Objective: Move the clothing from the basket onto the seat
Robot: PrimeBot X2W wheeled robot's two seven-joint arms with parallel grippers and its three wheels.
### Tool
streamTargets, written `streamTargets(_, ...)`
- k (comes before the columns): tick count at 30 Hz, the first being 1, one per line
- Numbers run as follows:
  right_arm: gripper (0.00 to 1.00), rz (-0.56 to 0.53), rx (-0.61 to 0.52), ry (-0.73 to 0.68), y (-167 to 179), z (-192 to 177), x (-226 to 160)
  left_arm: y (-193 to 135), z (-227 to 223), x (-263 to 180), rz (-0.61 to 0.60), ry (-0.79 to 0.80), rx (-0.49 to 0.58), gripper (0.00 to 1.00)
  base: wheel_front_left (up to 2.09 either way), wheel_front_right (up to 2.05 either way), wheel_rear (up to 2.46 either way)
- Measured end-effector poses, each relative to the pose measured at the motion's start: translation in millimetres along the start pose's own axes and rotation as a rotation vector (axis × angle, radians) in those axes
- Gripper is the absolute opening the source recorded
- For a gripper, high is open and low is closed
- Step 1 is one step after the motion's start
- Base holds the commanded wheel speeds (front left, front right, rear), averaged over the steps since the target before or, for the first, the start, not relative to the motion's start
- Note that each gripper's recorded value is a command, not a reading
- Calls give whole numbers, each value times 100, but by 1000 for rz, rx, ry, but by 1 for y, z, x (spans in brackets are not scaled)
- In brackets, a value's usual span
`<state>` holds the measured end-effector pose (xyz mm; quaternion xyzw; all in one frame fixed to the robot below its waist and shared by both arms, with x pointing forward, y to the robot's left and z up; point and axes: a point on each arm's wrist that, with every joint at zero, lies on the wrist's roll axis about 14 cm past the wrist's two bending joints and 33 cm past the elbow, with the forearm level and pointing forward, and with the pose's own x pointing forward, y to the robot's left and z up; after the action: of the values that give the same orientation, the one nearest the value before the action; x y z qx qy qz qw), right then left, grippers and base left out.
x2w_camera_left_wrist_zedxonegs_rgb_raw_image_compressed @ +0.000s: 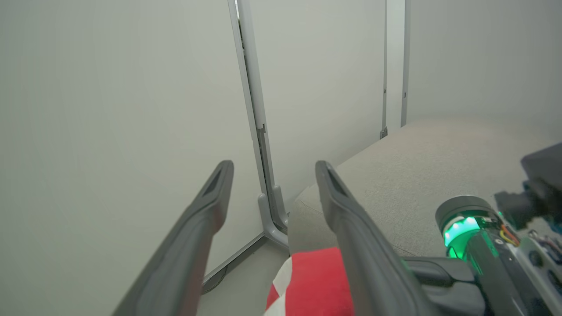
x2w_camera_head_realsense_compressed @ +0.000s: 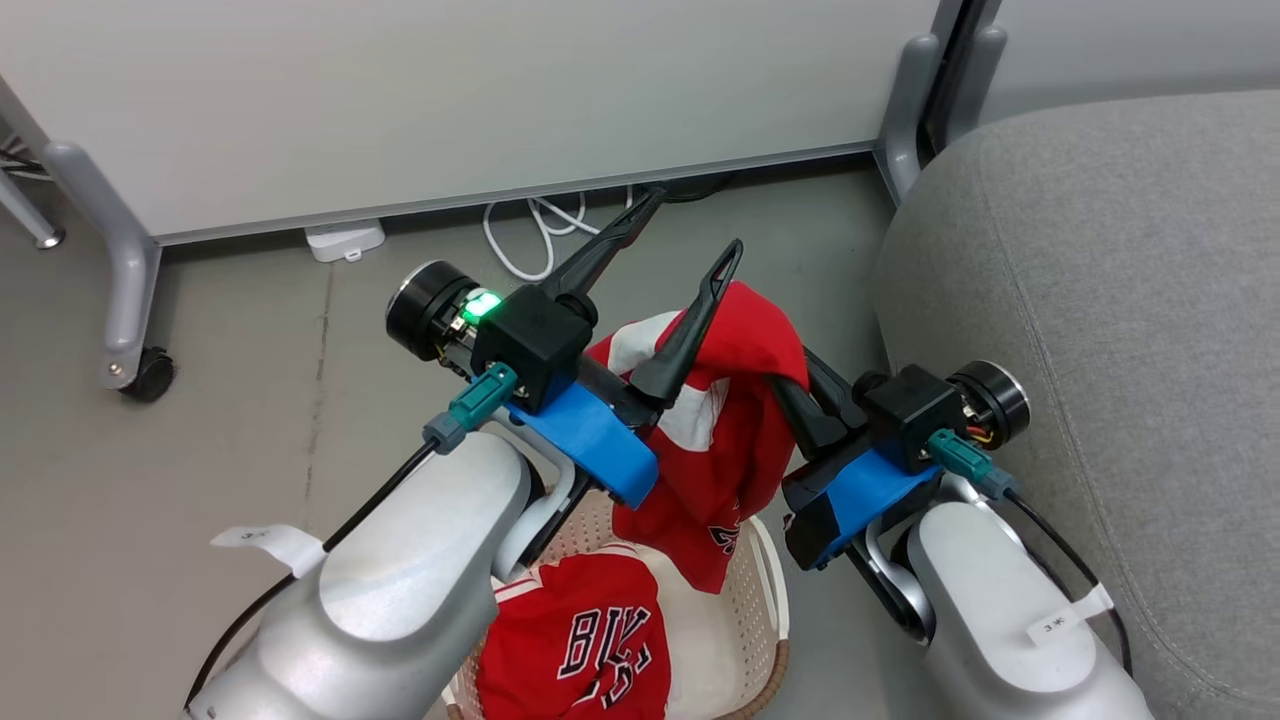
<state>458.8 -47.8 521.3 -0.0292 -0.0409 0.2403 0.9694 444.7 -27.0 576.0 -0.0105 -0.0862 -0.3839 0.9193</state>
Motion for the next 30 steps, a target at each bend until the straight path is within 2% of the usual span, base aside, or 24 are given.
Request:
streamTargets(13,0,-170,-5,18,-54,-10,-33,-32,-25,27,-121,24,-42,100,0,0,0)
streamTargets(30,0,-433,-26,30,-120,-9,-105,-85,-40,55,-294,30,-81,100,0,0,0)
